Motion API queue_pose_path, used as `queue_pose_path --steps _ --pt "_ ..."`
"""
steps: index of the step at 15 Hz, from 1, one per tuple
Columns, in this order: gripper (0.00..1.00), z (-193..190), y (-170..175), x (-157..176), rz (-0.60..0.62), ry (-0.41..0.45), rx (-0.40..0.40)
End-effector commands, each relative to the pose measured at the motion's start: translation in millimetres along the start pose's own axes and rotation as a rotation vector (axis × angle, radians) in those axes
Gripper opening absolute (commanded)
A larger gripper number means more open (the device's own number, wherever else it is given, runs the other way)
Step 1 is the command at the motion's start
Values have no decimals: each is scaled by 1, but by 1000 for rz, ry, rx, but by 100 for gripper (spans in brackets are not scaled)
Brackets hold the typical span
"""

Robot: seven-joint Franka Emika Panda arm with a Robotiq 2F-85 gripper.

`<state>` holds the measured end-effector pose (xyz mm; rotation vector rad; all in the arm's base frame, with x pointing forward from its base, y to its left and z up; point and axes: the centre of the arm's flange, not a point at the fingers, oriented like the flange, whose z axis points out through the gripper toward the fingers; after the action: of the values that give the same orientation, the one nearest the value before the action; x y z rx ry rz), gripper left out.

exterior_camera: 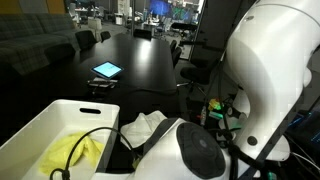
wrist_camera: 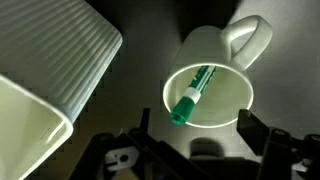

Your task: Pick up the yellow towel and put it in the bucket, pick up the marker and put it in the cup, pick up the white towel and put it in the bucket, finally pick up the black masking tape and put it in the cup

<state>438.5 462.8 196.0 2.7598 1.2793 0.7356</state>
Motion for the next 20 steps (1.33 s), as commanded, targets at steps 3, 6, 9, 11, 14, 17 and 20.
queue_pose_path --steps 3,6,9,11,14,17,20 --pt "100 -64 25 -26 -111 -94 -4" --pt "100 -67 52 -47 -31 -251 -61" --pt "100 -56 85 -74 96 -399 -127" --pt "100 -46 108 -92 195 -481 -148" --pt "100 -31 140 -114 304 -575 -135" --pt "100 -18 168 -134 400 -629 -92" --pt "100 -6 191 -157 475 -657 -33"
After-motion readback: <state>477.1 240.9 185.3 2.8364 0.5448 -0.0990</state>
